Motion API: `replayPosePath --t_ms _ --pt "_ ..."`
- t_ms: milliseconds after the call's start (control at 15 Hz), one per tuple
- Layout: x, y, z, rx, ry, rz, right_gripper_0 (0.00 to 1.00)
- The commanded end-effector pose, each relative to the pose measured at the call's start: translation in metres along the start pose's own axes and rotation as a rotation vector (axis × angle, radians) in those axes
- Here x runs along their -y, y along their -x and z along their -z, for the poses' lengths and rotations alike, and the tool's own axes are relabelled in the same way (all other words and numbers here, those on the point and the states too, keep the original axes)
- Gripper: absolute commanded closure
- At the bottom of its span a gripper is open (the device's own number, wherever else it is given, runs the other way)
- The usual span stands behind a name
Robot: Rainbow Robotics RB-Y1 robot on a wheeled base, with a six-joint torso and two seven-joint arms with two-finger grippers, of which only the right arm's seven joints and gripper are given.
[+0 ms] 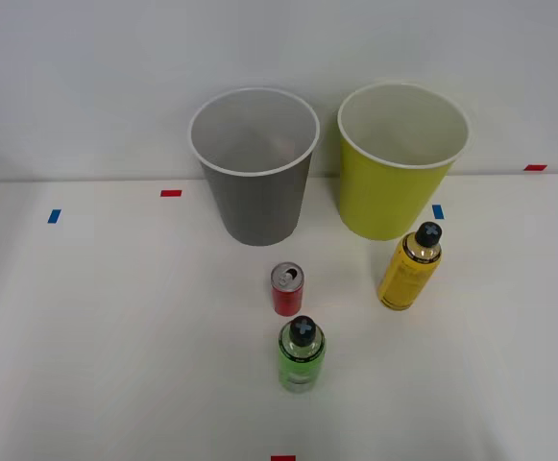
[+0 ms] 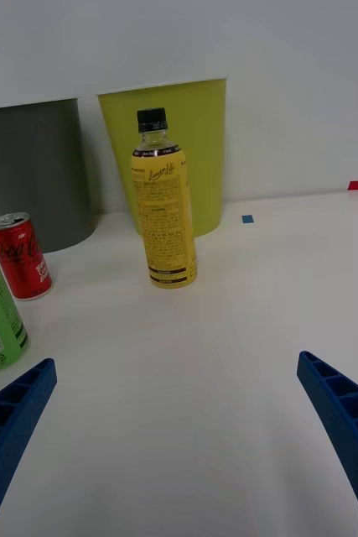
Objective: Put cans in the gray bin, plastic bottles in the light green bin
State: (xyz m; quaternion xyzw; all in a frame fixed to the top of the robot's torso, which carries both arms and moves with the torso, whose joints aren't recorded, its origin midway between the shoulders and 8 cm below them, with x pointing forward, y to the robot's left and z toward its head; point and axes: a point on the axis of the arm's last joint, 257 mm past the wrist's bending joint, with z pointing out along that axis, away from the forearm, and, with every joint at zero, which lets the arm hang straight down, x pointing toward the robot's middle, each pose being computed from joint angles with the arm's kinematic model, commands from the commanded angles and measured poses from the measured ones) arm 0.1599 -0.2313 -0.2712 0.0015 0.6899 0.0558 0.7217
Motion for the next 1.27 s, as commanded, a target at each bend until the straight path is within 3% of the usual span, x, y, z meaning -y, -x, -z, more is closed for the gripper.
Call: replayPosePath --t_ms 67,1267 --pt "0.0 0.0 0.0 0.0 0.0 0.0 0.0" --pt "0.0 0.0 0.0 0.0 0.0 0.0 0.0"
